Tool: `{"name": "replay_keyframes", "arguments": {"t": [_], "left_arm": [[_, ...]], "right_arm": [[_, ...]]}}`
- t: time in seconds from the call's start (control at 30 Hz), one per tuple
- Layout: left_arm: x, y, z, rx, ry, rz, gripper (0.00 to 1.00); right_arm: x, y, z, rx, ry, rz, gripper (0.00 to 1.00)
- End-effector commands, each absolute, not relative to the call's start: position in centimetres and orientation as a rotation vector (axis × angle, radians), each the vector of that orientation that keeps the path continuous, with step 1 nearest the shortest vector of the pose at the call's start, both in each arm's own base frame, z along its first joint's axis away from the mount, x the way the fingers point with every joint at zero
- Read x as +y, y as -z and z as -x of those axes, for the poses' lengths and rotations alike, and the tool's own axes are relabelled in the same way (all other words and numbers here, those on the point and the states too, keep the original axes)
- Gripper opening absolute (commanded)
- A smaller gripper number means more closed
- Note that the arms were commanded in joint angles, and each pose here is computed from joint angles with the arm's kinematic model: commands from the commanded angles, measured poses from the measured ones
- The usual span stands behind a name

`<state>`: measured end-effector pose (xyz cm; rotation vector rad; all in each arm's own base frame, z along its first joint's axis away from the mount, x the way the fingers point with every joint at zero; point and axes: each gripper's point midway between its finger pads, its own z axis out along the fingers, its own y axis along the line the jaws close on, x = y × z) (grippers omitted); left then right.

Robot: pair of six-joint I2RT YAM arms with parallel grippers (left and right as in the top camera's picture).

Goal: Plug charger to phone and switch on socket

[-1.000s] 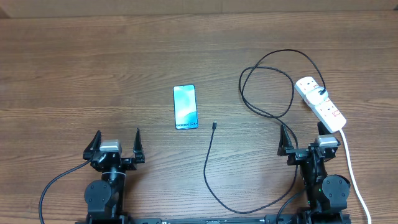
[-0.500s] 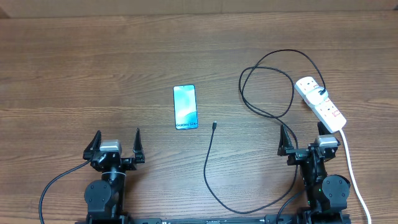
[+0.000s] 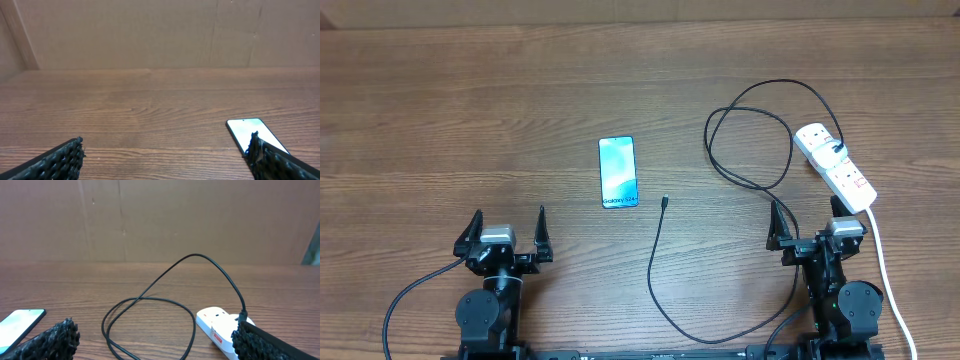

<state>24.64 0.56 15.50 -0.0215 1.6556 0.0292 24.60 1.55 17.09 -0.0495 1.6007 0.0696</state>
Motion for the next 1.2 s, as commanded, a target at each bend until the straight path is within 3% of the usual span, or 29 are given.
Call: {"name": "replay_keyframes", "arguments": {"t": [0.0,0.93,1.17], "left_arm": [[0.5,-15.6,-24.6,1.649,-0.040,0.003,1.00],[0.9,-16.4,-24.6,1.616,-0.051,0.027,1.00],[-9.1,-16.7,-22.1,1.674,0.887,0.037,0.99]], "right_arm": [[1.6,-17.0,-24.6,1.594,-0.063,0.054,1.00],[1.6,-17.0,-24.6,1.594,-0.063,0.054,1.00],[1.6,-17.0,-24.6,1.594,-0.063,0.054,1.00]]}}
